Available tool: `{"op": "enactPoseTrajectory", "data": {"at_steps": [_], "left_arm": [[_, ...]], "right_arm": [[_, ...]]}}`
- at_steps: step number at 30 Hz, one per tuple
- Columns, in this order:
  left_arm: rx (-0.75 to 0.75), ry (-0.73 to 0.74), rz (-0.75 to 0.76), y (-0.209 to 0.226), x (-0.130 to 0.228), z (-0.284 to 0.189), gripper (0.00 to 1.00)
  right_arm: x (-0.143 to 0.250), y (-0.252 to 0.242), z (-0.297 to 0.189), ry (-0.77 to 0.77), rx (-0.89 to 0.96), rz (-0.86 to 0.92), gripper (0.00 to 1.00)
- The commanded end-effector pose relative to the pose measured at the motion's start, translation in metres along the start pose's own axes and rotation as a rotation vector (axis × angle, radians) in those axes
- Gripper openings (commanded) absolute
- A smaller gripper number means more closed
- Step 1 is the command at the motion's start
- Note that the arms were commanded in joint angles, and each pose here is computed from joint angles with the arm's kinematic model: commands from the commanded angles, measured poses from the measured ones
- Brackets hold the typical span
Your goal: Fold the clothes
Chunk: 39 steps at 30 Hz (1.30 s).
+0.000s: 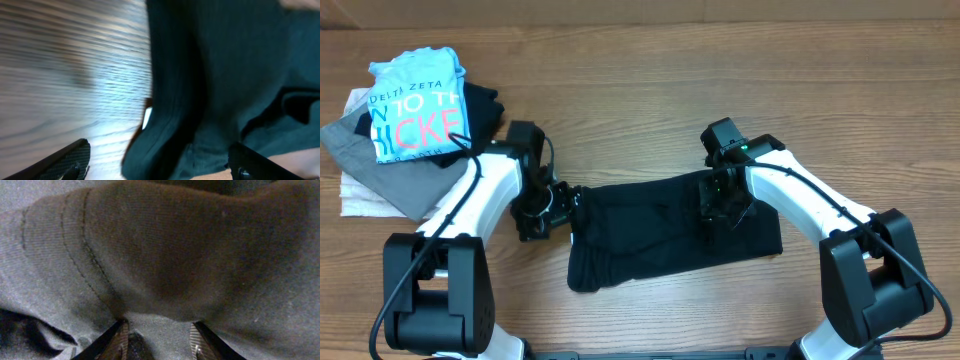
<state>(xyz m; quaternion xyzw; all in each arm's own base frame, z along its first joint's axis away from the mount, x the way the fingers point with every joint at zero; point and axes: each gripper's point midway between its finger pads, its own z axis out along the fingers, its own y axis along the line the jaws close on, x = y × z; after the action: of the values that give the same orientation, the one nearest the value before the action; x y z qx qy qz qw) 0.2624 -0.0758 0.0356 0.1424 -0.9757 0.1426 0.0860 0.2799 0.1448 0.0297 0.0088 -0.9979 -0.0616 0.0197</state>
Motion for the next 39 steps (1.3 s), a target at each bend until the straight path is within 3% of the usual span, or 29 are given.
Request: {"op": "enactPoseTrajectory", "data": {"at_steps": [1,11,17,21,25,31,39], "left_arm": [[0.074,0.036,0.063,-0.007,0.013,0.010,0.91],[0.178,0.025,0.191,-0.021,0.026,0.046,0.91],[0.254,0.044,0.201,-0.032,0.032,0.048,0.73],[0.260,0.046,0.201,-0.033,0.032,0.048,0.71],[0.284,0.055,0.208,-0.036,0.034,0.046,0.72],[0.289,0.048,0.245,-0.035,0.034,0.046,0.82],[0.339,0.012,0.223,-0.036,0.022,0.039,0.83]], "right_arm": [[0.001,0.002,0.002,0.005,-0.016,-0.014,0.44],[0.001,0.002,0.002,0.004,-0.016,-0.014,0.45],[0.001,0.002,0.002,0.006,-0.015,-0.013,0.45],[0.001,0.002,0.002,0.007,-0.015,-0.012,0.45],[0.002,0.001,0.002,0.010,-0.014,-0.012,0.45],[0.003,0.001,0.002,0.012,-0.013,-0.012,0.46],[0.007,-0.001,0.002,0.030,-0.005,-0.009,0.46]]}}
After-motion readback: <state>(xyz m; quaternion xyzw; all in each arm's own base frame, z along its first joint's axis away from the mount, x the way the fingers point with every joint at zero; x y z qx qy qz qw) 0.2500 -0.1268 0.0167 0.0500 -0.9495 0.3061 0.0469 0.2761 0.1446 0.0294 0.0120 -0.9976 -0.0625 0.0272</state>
